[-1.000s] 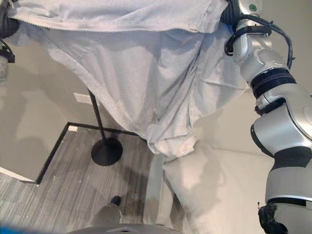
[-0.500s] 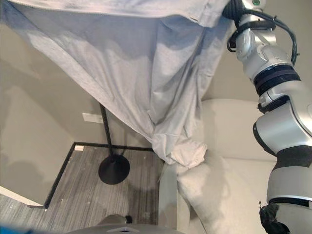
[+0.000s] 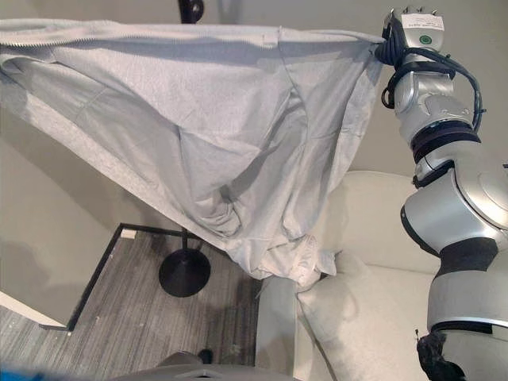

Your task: Hang the clothes on the sofa on the clothes rack.

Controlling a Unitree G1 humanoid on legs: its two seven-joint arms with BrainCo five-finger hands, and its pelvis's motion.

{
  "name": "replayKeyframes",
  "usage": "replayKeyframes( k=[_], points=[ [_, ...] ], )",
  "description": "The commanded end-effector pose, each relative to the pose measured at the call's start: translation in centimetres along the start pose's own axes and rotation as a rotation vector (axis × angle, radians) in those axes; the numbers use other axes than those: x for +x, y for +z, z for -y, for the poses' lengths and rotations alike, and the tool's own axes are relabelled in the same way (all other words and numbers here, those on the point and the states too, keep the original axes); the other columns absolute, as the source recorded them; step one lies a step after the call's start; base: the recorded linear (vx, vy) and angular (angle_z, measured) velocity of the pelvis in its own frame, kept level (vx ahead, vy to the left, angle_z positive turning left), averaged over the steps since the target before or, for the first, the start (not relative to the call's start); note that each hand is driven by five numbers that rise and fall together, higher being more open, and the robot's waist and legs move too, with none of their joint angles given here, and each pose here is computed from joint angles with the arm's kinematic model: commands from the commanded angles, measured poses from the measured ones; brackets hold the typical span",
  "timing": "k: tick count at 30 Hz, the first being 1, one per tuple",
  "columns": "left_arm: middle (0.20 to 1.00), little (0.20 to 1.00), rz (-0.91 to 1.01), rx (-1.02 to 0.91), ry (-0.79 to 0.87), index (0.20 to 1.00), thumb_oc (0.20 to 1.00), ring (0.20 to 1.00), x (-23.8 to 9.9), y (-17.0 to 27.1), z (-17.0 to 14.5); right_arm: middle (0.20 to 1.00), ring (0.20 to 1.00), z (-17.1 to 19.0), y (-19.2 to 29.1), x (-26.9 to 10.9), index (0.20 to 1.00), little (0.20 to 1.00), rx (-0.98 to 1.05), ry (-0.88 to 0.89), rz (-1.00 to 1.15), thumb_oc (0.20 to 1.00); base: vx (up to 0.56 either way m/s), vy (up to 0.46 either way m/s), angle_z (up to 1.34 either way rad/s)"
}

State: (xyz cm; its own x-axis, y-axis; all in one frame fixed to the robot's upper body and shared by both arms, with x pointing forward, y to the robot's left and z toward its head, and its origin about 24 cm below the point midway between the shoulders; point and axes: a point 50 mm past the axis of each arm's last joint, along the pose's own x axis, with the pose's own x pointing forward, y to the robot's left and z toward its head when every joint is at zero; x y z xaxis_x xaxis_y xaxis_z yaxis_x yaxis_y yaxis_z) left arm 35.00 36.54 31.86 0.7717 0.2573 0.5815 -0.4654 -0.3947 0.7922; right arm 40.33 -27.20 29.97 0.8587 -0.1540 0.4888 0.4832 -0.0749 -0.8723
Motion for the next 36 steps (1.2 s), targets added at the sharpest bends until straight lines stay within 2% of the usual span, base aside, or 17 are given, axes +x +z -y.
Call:
replayKeyframes(
  k=[1,3,9,16,22,25,27,28,36],
  points=[
    [0.200,0.200,-0.072,-0.013,0.058,0.200,0.200,0.200,1.1,-0.2,-2.0,0.200,0.200,1.3,-2.2,0.3,0.200,0.200,0.018,-0.041,-0.151,0.200,-0.12,0.069,-0.07],
    [0.200,0.200,0.001,-0.074,0.077,0.200,0.200,0.200,1.8,3.0,-2.4,0.200,0.200,-0.2,-1.4,-0.2,0.200,0.200,0.070,-0.015,-0.148,0.200,-0.13,0.047,-0.01],
    [0.200,0.200,0.078,-0.137,0.098,0.200,0.200,0.200,1.8,5.7,-2.3,0.200,0.200,-1.2,-0.8,-0.4,0.200,0.200,0.110,0.001,-0.144,0.200,-0.08,0.004,0.06],
    [0.200,0.200,0.164,-0.216,0.124,0.200,0.200,0.200,0.9,8.3,-1.4,0.200,0.200,-4.5,-1.6,-2.3,0.200,0.200,0.129,0.064,-0.171,0.200,-0.01,-0.022,0.04],
    [0.200,0.200,0.181,-0.204,0.164,0.200,0.200,0.200,-0.9,5.9,-0.3,0.200,0.200,-6.9,-3.0,-4.6,0.200,0.200,0.193,0.070,-0.190,0.200,0.03,0.005,0.03],
    [0.200,0.200,0.175,-0.165,0.216,0.200,0.200,0.200,-2.5,2.9,-0.3,0.200,0.200,-7.8,-3.6,-6.2,0.200,0.200,0.223,0.048,-0.162,0.200,0.06,0.015,-0.01],
    [0.200,0.200,0.156,-0.099,0.258,0.200,0.200,0.200,-4.9,-0.4,-0.3,0.200,0.200,-7.8,-4.9,-8.3,0.200,0.200,0.232,-0.004,-0.131,0.200,0.09,0.089,0.00],
    [0.200,0.200,0.151,-0.020,0.324,0.200,0.200,0.200,-6.4,-2.8,-1.5,0.200,0.200,-6.5,-6.7,-9.6,0.200,0.200,0.210,-0.098,-0.134,0.200,0.05,0.106,-0.06],
    [0.200,0.200,0.150,0.051,0.429,0.200,0.200,0.200,-8.4,-4.8,-3.7,0.200,0.200,-1.8,-7.8,-9.9,0.200,0.200,0.150,-0.325,-0.089,0.200,0.03,0.113,-0.12]
  ],
)
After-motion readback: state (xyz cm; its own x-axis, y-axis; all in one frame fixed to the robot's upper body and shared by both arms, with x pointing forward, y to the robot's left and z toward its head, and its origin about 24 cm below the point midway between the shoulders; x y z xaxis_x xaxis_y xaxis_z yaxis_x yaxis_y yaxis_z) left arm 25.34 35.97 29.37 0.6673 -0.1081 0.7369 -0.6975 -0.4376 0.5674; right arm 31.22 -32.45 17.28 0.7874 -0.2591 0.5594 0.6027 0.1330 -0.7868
